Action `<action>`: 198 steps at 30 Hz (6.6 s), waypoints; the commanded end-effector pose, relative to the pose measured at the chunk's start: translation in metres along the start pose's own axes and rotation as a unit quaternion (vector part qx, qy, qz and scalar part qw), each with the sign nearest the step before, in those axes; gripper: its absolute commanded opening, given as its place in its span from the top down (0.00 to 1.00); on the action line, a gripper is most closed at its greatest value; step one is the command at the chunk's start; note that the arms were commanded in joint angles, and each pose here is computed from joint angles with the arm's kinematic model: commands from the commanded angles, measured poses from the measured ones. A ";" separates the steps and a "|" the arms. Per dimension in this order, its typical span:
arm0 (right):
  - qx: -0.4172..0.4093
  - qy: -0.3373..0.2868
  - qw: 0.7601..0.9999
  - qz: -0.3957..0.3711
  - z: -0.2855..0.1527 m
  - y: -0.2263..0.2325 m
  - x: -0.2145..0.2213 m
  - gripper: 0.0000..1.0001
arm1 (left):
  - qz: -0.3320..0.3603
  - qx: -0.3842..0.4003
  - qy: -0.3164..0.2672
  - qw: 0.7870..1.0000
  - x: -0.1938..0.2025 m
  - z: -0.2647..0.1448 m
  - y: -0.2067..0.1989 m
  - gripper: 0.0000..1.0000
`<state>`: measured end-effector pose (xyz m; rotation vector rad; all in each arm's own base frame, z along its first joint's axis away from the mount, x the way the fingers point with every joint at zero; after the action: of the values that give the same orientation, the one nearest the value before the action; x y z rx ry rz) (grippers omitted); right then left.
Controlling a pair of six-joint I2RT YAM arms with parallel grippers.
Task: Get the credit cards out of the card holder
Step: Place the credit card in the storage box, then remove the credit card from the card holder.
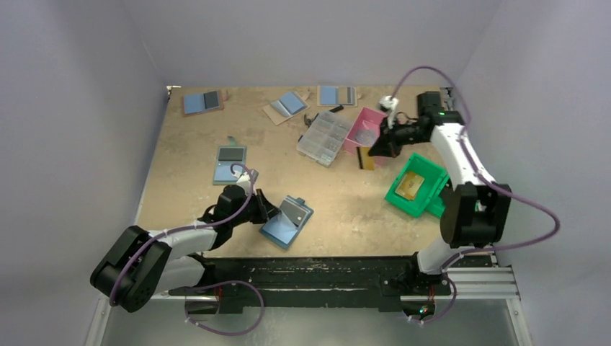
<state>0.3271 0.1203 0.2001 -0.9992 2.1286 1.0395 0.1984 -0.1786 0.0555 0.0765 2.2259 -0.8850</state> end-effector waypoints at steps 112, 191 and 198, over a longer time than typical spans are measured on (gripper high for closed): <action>-0.050 0.140 0.977 -0.154 0.181 0.097 0.060 0.75 | 0.055 -0.139 -0.098 0.984 -0.101 -0.029 -0.016 0.24; 0.064 0.211 0.973 0.065 0.220 0.039 0.113 0.76 | -0.115 0.042 -0.001 0.993 0.000 0.013 0.013 1.00; 0.009 0.211 0.975 0.069 0.216 0.056 0.107 0.66 | -0.122 0.046 -0.004 0.991 0.002 0.008 0.014 1.00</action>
<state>0.2576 0.3067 0.0623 -1.1249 2.4446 1.0966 0.2138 -0.1758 0.0443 -0.1890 2.2159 -1.1057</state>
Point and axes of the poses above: each gripper's point midway between its finger pads, its own z axis out along the fingers, its own y axis along the line the jaws close on, x = y × z, the point moved 4 cm from there along -z, back along the fingers, and after that the axes turned 8 degrees about z, right-handed, at the moved point
